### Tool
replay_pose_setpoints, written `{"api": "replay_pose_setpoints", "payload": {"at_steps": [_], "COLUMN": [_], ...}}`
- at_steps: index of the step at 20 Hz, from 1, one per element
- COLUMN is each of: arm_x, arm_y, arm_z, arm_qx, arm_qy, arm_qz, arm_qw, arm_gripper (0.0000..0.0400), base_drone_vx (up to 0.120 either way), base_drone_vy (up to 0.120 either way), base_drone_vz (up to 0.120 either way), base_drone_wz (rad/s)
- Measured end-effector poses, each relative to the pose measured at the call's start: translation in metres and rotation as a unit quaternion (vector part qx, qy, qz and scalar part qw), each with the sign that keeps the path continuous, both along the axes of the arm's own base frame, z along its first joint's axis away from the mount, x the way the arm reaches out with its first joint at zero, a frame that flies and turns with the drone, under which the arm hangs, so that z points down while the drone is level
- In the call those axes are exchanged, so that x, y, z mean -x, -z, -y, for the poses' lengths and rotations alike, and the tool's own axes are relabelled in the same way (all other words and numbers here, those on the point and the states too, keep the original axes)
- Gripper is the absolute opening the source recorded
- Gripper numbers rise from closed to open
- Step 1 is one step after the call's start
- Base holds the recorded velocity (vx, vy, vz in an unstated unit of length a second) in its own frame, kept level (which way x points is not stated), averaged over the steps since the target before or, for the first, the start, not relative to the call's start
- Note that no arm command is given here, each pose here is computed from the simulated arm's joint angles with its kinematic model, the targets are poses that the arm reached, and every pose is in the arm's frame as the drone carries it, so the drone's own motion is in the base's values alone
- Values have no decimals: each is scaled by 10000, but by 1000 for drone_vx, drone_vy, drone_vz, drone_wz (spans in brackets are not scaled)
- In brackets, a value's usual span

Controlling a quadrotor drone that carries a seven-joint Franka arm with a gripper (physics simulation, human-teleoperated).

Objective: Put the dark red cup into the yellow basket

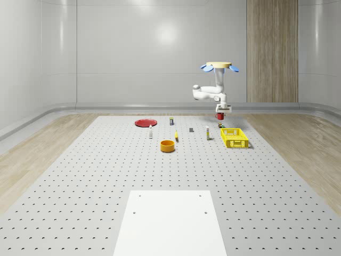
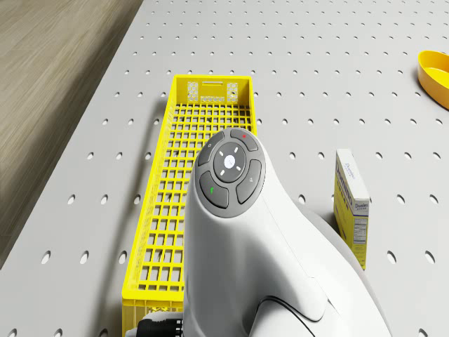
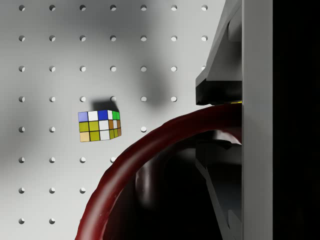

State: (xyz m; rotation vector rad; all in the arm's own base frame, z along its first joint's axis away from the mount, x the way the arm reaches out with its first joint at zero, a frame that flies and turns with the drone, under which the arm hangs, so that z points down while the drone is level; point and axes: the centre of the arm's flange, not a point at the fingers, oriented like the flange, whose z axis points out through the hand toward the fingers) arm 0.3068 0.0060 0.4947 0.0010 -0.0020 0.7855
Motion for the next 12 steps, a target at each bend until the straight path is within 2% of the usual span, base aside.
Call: {"api": "replay_pose_setpoints", "payload": {"at_steps": [12], "arm_x": [0], "arm_y": [0], "arm_z": [0], "arm_qx": [0], "arm_qy": [0], "arm_qz": [0], "arm_qw": [10000], "arm_gripper": [100], "base_drone_vx": [120], "base_drone_vy": [120], "base_drone_vz": [0], "base_drone_wz": [0]}}
